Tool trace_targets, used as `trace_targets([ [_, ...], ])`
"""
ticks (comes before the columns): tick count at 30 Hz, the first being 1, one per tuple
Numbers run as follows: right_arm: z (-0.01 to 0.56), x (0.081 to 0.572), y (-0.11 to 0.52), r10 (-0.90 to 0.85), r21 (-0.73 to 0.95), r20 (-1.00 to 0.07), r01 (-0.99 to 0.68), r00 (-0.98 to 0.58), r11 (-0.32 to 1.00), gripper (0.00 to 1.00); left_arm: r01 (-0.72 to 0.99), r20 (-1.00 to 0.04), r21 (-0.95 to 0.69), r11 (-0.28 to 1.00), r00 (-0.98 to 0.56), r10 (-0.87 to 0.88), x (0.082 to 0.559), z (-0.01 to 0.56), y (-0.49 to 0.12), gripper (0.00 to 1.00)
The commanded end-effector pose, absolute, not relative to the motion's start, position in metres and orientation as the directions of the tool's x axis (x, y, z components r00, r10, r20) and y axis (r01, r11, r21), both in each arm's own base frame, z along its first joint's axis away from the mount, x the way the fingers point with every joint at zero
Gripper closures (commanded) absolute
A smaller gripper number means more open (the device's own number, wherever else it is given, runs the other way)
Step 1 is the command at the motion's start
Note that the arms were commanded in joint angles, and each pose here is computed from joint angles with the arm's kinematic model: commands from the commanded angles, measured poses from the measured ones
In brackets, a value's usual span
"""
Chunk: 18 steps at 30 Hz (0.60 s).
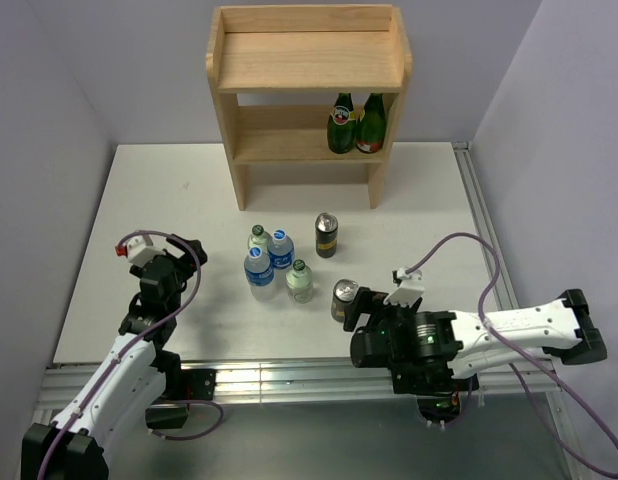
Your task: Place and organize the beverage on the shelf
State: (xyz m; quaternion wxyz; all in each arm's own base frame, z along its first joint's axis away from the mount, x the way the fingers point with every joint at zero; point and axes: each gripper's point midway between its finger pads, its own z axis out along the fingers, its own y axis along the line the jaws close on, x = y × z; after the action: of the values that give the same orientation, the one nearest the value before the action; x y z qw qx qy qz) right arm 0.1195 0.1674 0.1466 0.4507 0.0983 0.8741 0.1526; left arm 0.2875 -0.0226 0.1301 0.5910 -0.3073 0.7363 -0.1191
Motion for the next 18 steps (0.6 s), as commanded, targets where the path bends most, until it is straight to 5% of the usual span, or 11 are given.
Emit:
trace_targets([
  [1,0.143,0.131,0.163,0.386,0.386,-0.796,0.101,-0.466,0.917,0.00,-0.301,-0.802,-0.550,0.779,-0.070,-0.593,0.291,0.142,-0.021,0.03],
  [18,0.095,0.153,0.205,0.340,0.382,-0.877,-0.064,-0.339,0.922,0.00,-0.306,-0.802,-0.553,0.775,-0.056,-0.595,0.290,0.143,-0.020,0.03],
])
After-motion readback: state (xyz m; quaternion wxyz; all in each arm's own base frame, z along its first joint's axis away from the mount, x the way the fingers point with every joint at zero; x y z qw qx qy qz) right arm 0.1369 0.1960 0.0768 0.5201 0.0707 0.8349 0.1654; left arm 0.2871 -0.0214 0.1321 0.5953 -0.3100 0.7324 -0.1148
